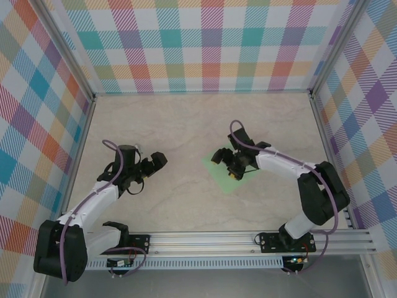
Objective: Fold a paper plane with a square sheet of paper (pick it up from the middle)
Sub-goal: Move the square sheet of paper to the center of the table, then rotate the square sheet of paper at the center of the table.
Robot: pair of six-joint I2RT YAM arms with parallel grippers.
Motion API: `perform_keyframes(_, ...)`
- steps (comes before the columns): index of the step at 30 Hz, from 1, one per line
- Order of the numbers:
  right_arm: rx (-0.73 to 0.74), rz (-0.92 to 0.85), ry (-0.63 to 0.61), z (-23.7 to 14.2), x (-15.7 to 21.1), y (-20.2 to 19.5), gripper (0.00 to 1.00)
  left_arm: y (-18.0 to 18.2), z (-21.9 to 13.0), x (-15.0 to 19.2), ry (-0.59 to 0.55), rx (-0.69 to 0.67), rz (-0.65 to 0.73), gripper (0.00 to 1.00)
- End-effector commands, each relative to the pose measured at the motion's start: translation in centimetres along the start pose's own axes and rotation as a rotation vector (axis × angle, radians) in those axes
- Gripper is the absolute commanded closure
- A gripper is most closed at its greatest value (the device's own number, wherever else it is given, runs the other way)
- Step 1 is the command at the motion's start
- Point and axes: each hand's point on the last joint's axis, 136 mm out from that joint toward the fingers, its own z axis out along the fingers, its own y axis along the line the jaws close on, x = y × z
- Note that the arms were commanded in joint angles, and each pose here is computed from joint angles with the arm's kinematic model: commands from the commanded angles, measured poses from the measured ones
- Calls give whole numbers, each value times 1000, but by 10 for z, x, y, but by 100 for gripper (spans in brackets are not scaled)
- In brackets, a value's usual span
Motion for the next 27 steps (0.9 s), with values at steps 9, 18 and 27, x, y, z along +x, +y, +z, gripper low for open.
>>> perform_keyframes(9,160,-273,49,-20,-66,-29,15,-9,-12,32,172,4,-17,0)
perform_keyframes(18,211,-271,188,21,-55,-59,17,-17,-51,43,97,71,-36,0)
perform_keyframes(27,242,157,177,33,8,-112,17,-1,-58,54,35,101,-156,0)
